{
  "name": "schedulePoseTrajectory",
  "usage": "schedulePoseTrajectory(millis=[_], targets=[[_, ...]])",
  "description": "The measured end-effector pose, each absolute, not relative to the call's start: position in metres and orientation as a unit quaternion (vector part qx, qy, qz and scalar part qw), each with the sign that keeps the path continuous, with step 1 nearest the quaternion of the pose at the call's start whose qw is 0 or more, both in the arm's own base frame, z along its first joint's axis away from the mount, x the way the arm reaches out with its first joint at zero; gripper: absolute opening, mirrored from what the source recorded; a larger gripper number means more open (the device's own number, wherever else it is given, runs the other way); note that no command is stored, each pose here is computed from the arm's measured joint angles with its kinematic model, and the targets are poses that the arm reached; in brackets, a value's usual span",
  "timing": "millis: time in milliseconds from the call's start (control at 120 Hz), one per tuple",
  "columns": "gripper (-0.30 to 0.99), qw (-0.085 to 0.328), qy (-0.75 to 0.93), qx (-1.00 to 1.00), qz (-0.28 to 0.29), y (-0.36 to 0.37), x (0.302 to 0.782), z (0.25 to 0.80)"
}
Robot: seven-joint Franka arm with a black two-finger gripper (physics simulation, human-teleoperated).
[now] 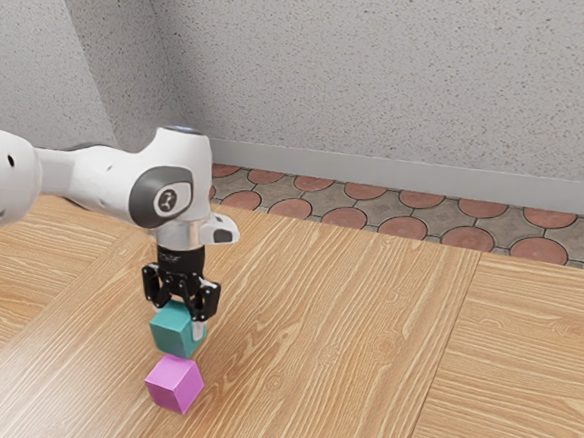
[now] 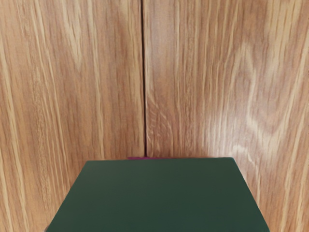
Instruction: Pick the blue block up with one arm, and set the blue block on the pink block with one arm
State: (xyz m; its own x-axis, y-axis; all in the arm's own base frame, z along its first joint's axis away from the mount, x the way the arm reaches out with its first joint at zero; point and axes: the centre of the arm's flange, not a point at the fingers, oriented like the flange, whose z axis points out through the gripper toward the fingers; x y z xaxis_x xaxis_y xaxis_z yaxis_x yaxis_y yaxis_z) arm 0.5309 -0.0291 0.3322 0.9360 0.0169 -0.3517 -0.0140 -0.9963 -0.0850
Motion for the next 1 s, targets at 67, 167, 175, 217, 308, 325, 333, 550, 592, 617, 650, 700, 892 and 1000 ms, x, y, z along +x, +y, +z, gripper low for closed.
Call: schedulePoseTrajectory(millis=[67, 167, 175, 217, 308, 325, 333, 550, 592, 617, 650, 700, 892, 1000], targets=[[0.41, 0.043, -0.001, -0.983, 0.180, -0.029, 0.530, 0.332], [0.41, 0.042, -0.002, -0.982, 0.182, -0.029, 0.523, 0.333], [0.41, 0.042, -0.002, -0.982, 0.182, -0.029, 0.522, 0.334], [0.41, 0.041, -0.003, -0.982, 0.183, -0.028, 0.517, 0.334], [0.41, 0.040, -0.005, -0.982, 0.187, -0.027, 0.504, 0.335], [0.41, 0.040, -0.005, -0.981, 0.188, -0.027, 0.501, 0.334], [0.41, 0.040, -0.005, -0.981, 0.188, -0.027, 0.500, 0.334], [0.41, 0.040, -0.007, -0.980, 0.196, -0.026, 0.483, 0.325], [0.41, 0.040, -0.007, -0.980, 0.194, -0.026, 0.483, 0.324], [0.41, 0.040, -0.007, -0.980, 0.193, -0.027, 0.483, 0.324], [0.41, 0.040, -0.007, -0.981, 0.190, -0.027, 0.484, 0.324], [0.41, 0.040, -0.007, -0.982, 0.187, -0.027, 0.485, 0.324], [0.41, 0.040, -0.007, -0.983, 0.177, -0.028, 0.486, 0.325], [0.41, 0.040, -0.005, -0.984, 0.176, -0.030, 0.485, 0.323]])
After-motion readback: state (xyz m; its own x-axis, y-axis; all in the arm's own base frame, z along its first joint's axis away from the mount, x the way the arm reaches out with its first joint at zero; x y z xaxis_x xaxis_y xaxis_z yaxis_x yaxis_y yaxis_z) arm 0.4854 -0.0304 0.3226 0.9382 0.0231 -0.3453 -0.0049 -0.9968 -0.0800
